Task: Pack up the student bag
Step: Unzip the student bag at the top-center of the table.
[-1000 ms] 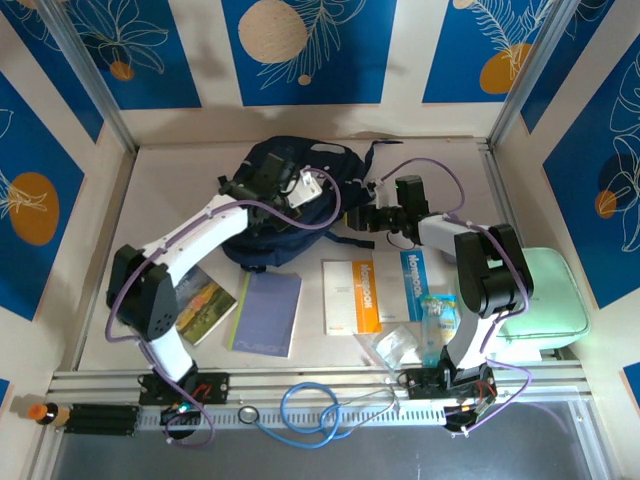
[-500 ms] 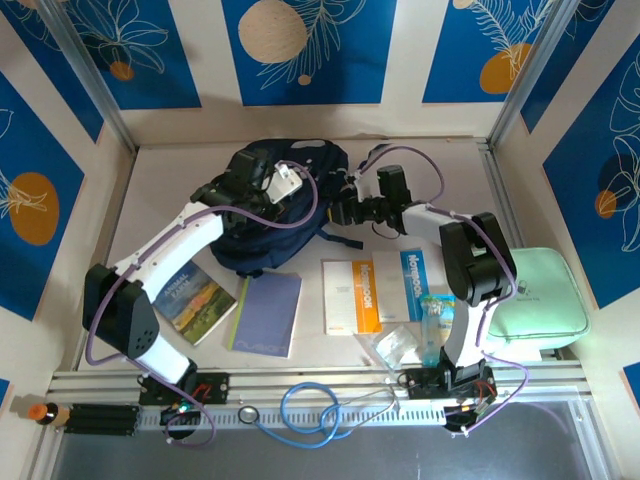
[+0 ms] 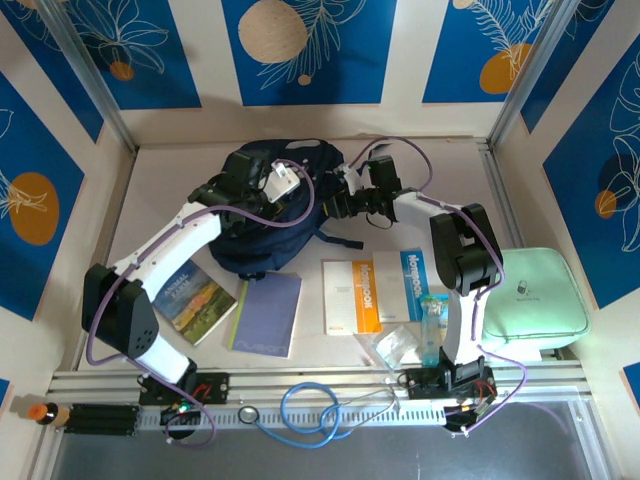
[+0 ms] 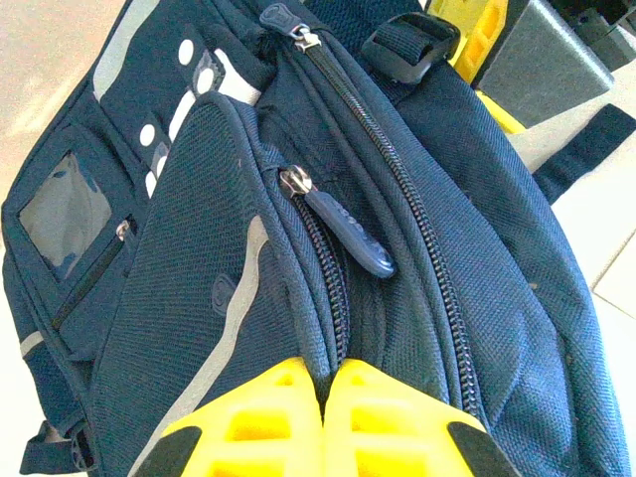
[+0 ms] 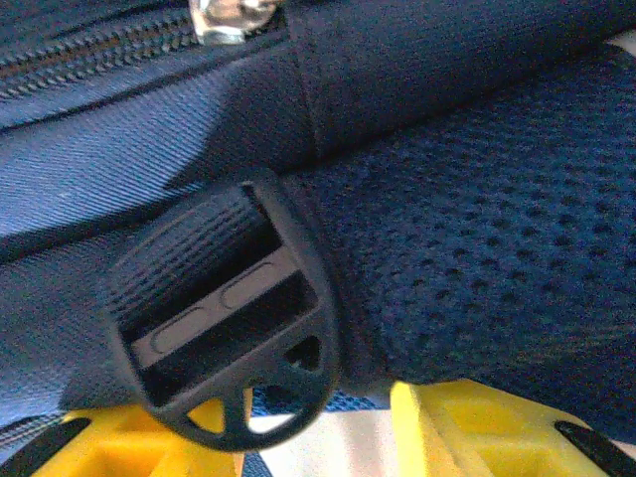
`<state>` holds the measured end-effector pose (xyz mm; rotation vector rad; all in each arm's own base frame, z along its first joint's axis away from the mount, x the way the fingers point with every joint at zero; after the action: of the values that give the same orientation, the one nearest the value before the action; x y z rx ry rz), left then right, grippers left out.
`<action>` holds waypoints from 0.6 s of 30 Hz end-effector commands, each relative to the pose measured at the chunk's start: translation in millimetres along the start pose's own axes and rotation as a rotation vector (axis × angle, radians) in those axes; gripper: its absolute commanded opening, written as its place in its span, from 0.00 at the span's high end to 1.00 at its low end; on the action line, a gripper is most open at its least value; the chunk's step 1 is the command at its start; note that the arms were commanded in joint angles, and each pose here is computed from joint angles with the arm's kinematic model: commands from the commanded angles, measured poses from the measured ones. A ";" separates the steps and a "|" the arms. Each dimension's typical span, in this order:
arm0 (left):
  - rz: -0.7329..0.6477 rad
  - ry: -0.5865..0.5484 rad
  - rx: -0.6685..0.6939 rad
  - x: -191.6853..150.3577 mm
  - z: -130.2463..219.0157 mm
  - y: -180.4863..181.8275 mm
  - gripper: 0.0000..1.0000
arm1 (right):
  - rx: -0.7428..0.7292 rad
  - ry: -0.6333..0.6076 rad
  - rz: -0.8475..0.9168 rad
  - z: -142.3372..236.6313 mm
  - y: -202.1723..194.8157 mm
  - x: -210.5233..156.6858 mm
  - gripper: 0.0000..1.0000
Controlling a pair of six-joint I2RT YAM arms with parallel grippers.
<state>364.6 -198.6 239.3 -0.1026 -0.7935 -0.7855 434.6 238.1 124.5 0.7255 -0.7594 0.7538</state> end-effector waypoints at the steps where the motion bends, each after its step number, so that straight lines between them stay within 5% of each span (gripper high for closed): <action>1: 0.007 -0.176 0.021 33.9 28.9 8.9 1.00 | -0.036 0.056 0.026 -2.9 -6.9 -7.6 0.58; 15: 0.010 -0.183 0.003 34.4 28.5 6.9 1.00 | 0.114 0.048 0.119 -9.8 7.7 -1.9 0.58; 18: 0.012 -0.178 0.004 33.3 26.4 7.0 1.00 | 0.160 0.021 0.131 -10.1 13.9 5.0 0.67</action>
<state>362.1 -200.6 237.8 -0.1273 -0.7879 -0.7942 435.1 243.1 117.4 0.7268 -0.7331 0.8824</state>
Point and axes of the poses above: each hand's point on the last joint's axis, 136 mm out from that joint toward the fingers, its own z axis back along the fingers, its own y axis along the line the jaws close on, x = y × z, the point moved 4 cm from there along z, back along the fingers, and after that the axes turned 7 degrees about z, right-handed, at the moved point
